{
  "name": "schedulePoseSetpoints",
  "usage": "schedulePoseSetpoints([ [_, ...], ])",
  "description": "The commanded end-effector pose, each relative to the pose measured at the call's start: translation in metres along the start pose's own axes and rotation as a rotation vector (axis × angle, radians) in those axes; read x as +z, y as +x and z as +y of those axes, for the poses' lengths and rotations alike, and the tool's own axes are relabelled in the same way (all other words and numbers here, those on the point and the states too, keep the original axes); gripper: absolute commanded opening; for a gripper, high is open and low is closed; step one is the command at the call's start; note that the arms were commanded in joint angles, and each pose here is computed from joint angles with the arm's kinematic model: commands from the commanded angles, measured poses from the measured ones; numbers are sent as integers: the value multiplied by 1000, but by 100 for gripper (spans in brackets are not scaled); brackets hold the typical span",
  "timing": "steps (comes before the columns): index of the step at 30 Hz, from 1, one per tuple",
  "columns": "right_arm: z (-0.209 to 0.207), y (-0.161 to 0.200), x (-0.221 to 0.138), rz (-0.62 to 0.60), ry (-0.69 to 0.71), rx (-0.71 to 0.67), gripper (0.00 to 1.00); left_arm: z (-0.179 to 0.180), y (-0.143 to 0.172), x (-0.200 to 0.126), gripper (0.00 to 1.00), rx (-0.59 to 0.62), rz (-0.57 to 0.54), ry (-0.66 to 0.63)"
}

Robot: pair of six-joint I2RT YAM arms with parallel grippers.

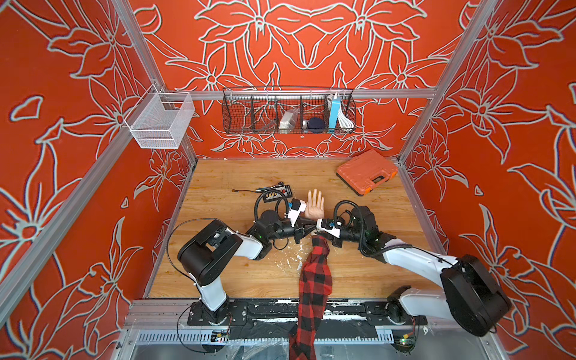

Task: Take off the watch
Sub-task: Untie the watch from the hand.

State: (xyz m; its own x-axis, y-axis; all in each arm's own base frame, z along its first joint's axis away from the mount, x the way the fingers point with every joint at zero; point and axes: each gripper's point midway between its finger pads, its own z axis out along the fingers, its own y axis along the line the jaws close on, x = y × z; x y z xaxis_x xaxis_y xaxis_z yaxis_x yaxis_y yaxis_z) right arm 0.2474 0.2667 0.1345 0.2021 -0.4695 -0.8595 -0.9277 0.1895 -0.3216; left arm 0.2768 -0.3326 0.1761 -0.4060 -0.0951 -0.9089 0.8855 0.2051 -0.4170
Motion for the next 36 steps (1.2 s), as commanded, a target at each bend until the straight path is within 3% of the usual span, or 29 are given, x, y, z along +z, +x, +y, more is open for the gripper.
schedulePoseSetpoints([
  [1, 2, -11, 2, -51, -32, -62, 31, -23, -43, -1, 0, 116, -108, 80],
  [16, -4, -6, -12, -52, 58, -41, 32, -25, -44, -11, 0, 146, -83, 53],
  [36, 11, -14, -9, -97, -63, -29, 26, -26, -45, -9, 0, 138, -80, 61],
])
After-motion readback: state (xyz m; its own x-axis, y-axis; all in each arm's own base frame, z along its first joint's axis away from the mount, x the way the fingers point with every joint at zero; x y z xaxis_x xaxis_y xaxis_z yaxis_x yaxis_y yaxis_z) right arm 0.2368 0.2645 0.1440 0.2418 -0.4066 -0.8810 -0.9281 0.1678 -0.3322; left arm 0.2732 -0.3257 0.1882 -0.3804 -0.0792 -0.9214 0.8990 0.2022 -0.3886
